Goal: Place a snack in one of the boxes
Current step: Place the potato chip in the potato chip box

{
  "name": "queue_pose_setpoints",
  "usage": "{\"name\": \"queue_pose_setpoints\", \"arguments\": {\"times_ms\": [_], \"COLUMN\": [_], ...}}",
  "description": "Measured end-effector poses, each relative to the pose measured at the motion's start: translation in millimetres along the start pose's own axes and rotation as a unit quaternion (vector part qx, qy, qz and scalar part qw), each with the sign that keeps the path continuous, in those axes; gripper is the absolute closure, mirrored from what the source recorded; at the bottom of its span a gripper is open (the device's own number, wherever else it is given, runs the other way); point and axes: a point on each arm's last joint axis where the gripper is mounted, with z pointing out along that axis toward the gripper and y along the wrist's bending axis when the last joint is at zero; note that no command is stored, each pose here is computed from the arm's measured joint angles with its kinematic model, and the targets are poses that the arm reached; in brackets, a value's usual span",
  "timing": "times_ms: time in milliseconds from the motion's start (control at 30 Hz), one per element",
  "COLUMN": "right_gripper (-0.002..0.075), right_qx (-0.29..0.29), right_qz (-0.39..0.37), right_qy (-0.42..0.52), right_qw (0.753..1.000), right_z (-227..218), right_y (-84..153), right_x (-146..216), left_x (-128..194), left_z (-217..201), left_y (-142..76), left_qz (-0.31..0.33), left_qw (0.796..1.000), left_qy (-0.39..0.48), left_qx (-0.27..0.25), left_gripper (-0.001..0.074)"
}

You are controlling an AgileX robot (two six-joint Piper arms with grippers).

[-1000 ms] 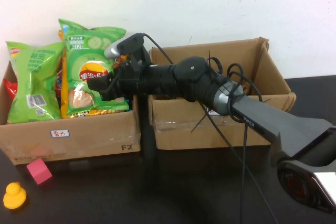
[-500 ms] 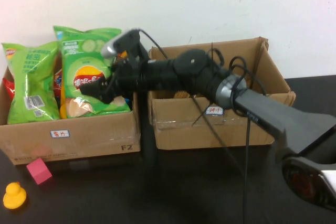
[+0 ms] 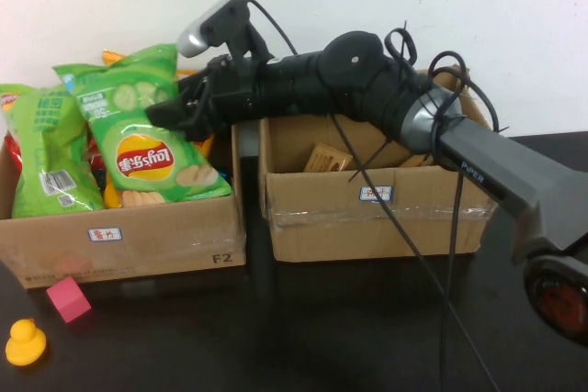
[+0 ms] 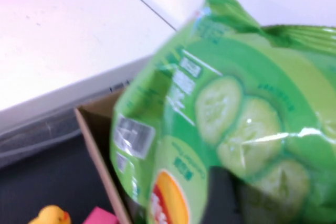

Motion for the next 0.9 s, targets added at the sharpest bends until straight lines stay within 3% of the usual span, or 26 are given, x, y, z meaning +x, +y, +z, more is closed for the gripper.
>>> {"name": "queue_pose_setpoints", "arguments": {"times_ms": [300, 400, 733, 800, 900], "right_gripper": [0.054, 0.0587, 0.0595, 0.0554, 0.0396], "right_qx": [0.038, 0.045, 0.028, 0.026, 0.026], "right_qz": [0.022, 0.024, 0.027, 0.027, 0.027], "right_qy": [0.027, 0.027, 0.038, 0.04, 0.04], "right_qw": [0.999, 0.998, 0.998, 0.998, 0.998], "right_z": [-19, -23, -25, -25, -25], "right_y": [-33, -39, -40, -39, -39], "right_x": [8, 9, 11, 12, 12], "left_x": [0, 0, 0, 0, 0], "left_z": [0, 0, 0, 0, 0], "left_y": [0, 0, 0, 0, 0], "left_qz": [0.001, 0.001, 0.001, 0.002, 0.002], "left_qw": [1.0, 1.0, 1.0, 1.0, 1.0], "left_qy": [0.001, 0.001, 0.001, 0.001, 0.001], "left_qx": [0.0, 0.0, 0.0, 0.0, 0.0], "left_gripper": [0.0736, 0.0736, 0.0736, 0.0736, 0.0736]}}
